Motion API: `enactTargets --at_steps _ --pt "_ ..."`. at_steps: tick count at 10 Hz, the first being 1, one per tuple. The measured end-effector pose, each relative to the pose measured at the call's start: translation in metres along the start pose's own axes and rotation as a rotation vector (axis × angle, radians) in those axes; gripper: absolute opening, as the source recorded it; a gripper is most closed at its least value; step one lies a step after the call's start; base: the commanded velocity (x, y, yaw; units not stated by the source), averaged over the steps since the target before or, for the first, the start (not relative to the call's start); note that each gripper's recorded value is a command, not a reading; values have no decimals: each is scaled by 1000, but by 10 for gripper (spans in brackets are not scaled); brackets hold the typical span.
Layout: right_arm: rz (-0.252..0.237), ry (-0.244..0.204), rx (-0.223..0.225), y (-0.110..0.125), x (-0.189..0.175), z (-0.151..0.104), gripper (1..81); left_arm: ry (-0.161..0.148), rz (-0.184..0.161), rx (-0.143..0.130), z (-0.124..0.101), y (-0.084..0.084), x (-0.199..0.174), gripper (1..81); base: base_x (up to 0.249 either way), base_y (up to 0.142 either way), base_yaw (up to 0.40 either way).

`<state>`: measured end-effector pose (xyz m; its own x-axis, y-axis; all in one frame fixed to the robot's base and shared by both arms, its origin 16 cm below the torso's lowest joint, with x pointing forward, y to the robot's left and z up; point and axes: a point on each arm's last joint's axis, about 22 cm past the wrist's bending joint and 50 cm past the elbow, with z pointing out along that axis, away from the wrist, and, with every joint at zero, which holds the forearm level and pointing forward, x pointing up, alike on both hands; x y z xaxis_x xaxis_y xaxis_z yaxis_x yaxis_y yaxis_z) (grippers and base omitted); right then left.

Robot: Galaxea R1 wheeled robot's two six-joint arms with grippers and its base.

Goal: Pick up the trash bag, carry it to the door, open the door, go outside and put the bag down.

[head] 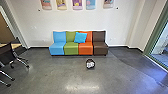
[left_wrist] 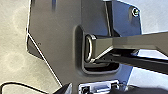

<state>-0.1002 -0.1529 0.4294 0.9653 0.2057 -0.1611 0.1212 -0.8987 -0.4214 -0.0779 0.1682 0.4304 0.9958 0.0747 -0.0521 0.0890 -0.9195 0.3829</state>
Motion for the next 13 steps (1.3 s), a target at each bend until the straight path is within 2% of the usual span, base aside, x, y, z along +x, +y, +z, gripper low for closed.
enactTargets --at_steps 13 --pt "1 -2 0 0 -3 0 811 -3 -1 0 0 0 -3 811 147 0 0"
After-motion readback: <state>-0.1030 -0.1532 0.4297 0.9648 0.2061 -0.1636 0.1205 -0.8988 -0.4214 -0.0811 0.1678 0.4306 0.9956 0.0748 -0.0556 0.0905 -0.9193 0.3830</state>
